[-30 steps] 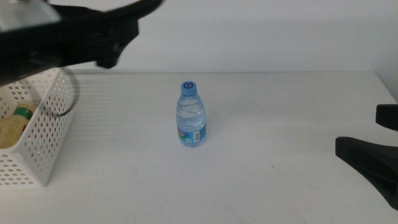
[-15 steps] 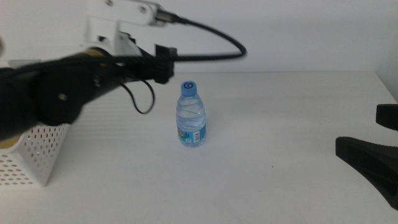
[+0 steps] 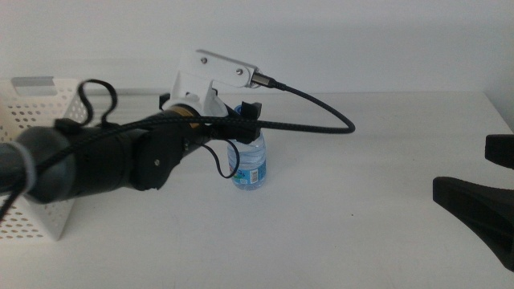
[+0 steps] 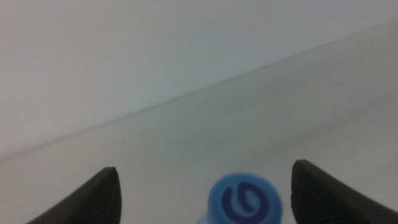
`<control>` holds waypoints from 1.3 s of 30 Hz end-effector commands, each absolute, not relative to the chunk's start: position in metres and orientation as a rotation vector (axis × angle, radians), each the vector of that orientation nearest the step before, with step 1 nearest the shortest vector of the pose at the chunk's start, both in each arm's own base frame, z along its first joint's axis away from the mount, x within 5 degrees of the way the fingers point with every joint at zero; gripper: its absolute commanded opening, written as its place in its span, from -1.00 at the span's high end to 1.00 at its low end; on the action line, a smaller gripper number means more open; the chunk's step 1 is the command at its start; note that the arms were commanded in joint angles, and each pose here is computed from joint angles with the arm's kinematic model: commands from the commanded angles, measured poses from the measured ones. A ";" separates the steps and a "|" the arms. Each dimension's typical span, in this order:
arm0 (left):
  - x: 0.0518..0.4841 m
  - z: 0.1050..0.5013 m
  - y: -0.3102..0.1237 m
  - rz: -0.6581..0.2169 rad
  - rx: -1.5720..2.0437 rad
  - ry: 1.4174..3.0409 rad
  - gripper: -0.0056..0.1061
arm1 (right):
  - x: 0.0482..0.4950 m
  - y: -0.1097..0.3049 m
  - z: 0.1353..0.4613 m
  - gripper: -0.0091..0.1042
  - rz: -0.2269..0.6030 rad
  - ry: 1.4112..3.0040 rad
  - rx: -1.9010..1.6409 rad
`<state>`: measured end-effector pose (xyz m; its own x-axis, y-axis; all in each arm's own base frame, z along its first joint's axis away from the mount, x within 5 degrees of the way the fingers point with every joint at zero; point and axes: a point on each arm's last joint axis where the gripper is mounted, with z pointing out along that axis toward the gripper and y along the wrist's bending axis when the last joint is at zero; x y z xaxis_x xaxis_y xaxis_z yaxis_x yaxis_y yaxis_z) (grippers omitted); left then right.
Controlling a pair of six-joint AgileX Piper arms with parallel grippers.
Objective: Use arms to grab the bottles and put them into the dustbin to the left of the table.
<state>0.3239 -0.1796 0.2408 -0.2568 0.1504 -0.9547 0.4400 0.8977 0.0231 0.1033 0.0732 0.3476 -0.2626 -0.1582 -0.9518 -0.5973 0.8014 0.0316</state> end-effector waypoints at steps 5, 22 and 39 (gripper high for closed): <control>0.336 0.246 -0.189 -0.343 0.393 1.653 -0.71 | 0.104 0.073 0.365 -0.48 0.471 1.721 -0.553; 0.357 0.176 -0.201 -0.377 0.350 1.593 -0.71 | 0.104 0.073 0.365 -0.48 0.471 1.721 -0.553; 0.359 0.157 -0.202 -0.370 0.357 1.600 -0.15 | 0.104 0.073 0.365 -0.48 0.472 1.720 -0.553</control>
<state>0.3549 -0.1992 0.1197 -0.1984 0.1005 -0.9749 0.4498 0.8931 0.0005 0.1033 0.0732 0.3476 -0.2626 -0.1582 -0.9518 -0.5973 0.8014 0.0316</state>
